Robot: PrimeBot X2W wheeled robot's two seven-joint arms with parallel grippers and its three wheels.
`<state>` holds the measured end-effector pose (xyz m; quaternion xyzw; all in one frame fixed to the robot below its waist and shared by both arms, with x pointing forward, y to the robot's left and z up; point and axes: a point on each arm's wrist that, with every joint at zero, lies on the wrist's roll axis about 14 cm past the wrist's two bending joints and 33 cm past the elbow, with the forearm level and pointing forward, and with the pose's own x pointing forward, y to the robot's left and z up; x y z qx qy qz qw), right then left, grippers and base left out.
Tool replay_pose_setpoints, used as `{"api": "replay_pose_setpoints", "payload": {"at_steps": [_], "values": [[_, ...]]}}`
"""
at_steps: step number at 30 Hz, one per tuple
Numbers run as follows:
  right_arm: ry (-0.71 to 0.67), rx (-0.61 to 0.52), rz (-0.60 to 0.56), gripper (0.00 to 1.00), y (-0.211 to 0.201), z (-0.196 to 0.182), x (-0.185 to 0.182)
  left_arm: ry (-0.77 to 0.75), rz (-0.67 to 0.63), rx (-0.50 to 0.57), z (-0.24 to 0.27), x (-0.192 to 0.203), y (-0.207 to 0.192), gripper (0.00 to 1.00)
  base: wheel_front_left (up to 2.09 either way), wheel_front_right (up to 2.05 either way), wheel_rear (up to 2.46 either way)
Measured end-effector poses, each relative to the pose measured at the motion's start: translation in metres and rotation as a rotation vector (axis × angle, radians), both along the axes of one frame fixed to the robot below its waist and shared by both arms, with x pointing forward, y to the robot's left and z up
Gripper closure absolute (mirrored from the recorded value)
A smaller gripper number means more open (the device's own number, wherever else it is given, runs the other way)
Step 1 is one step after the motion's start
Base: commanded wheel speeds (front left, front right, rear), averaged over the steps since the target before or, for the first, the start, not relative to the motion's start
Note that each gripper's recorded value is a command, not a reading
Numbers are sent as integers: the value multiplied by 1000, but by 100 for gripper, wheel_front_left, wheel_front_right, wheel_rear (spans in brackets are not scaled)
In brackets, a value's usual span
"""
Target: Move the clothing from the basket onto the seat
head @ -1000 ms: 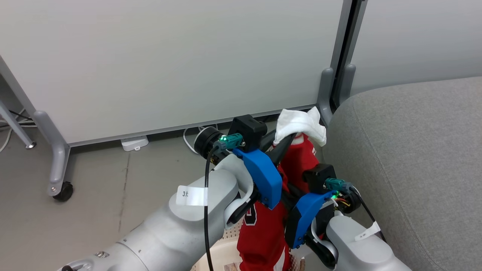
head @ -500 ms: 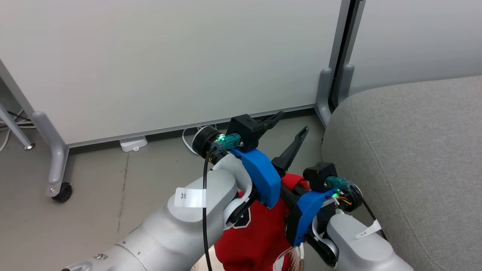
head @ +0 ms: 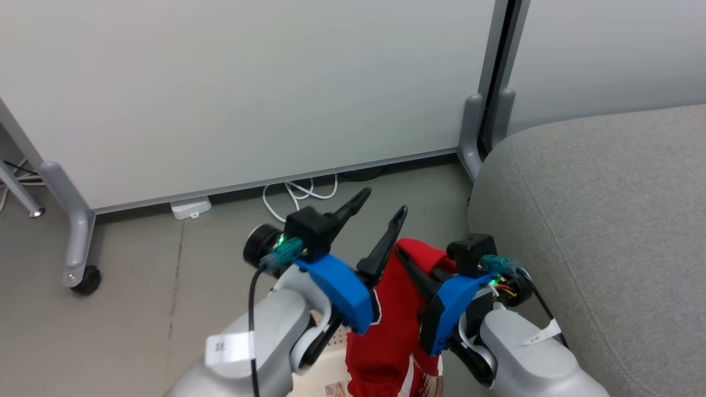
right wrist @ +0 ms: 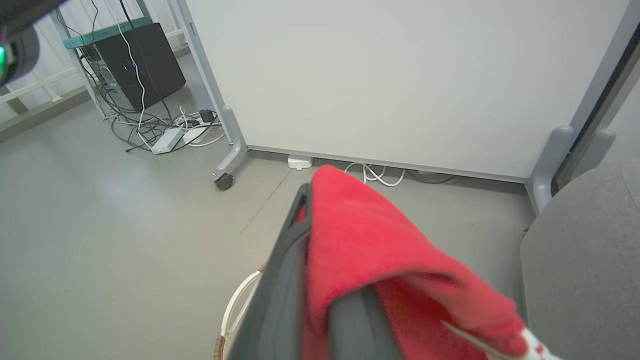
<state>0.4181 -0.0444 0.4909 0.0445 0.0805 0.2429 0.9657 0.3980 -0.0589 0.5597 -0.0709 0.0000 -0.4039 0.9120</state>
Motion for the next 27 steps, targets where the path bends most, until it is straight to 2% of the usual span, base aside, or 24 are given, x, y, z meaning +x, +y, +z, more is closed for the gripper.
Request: {"api": "replay_pose_setpoints", "payload": {"at_steps": [14,27], "values": [[-24,6,-43,100,-10,4,14,31,217,-61,-42,-24,83,0,0,0,0],[-38,13,-66,100,-17,6,15,68,286,-43,-66,-38,101,0,0,0,0]]}}
